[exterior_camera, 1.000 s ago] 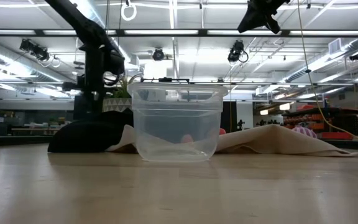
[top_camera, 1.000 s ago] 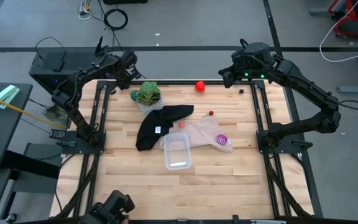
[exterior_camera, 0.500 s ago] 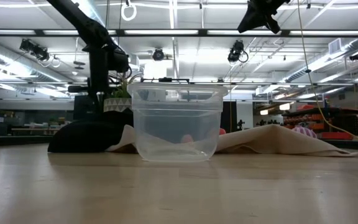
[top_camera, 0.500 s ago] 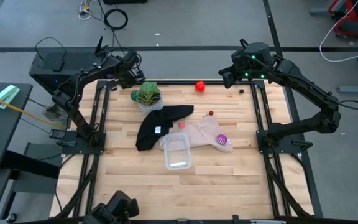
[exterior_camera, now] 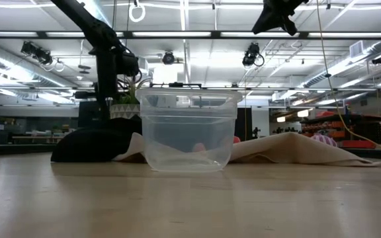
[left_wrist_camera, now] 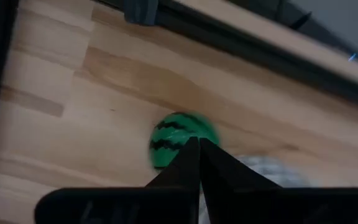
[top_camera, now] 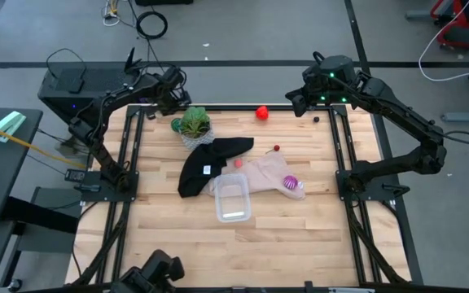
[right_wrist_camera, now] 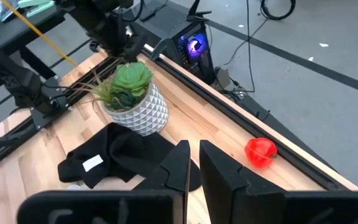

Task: Pick and placing Produce into tupperware
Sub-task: Put the watermelon into the transparent container

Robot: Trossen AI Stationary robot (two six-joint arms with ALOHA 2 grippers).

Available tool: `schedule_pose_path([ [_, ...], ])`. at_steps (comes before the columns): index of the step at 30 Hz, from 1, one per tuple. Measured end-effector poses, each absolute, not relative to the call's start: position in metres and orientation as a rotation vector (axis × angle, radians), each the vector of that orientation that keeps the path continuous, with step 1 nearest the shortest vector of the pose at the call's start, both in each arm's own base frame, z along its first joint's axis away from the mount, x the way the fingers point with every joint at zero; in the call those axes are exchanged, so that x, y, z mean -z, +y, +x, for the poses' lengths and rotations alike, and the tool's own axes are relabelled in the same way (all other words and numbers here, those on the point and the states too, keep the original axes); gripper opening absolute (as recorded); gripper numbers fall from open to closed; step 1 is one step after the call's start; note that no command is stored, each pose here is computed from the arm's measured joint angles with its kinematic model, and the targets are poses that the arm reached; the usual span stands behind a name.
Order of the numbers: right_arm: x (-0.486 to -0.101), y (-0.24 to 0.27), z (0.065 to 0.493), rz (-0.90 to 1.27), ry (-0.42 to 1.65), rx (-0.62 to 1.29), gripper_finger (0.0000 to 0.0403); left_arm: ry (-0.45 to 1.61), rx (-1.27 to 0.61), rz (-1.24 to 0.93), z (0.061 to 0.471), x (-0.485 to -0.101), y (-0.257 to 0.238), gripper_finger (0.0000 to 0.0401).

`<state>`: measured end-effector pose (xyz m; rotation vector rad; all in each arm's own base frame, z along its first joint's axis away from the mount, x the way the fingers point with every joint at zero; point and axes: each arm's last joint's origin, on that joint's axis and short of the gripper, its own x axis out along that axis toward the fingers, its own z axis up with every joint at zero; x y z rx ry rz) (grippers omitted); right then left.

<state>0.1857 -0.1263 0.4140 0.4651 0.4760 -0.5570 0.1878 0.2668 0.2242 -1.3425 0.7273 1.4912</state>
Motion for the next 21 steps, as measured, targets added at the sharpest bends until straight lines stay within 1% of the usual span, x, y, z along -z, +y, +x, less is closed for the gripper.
schedule_pose_path([
  [3, -0.414, -0.126, 0.186, 0.461, 0.479, 0.535, 0.0042, 0.640, -1.497, -1.408, 0.190, -0.225, 0.270, 0.0020],
  [6, -0.414, -0.125, 0.186, 0.468, 0.479, 0.514, 0.0042, 0.601, -1.511, -1.485, 0.186, -0.225, 0.272, 0.0030],
  [11, -0.414, -0.124, 0.187, 0.486, 0.477, 0.470, 0.0042, 0.644, -1.550, -1.552, 0.176, -0.223, 0.271, 0.0059],
  [15, -0.414, -0.124, 0.187, 0.489, 0.478, 0.456, 0.0042, 0.730, -1.566, -1.585, 0.169, -0.221, 0.267, 0.0101],
  [21, -0.414, -0.124, 0.187, 0.486, 0.479, 0.451, 0.0042, 0.737, -1.580, -1.583, 0.168, -0.221, 0.266, 0.0189],
])
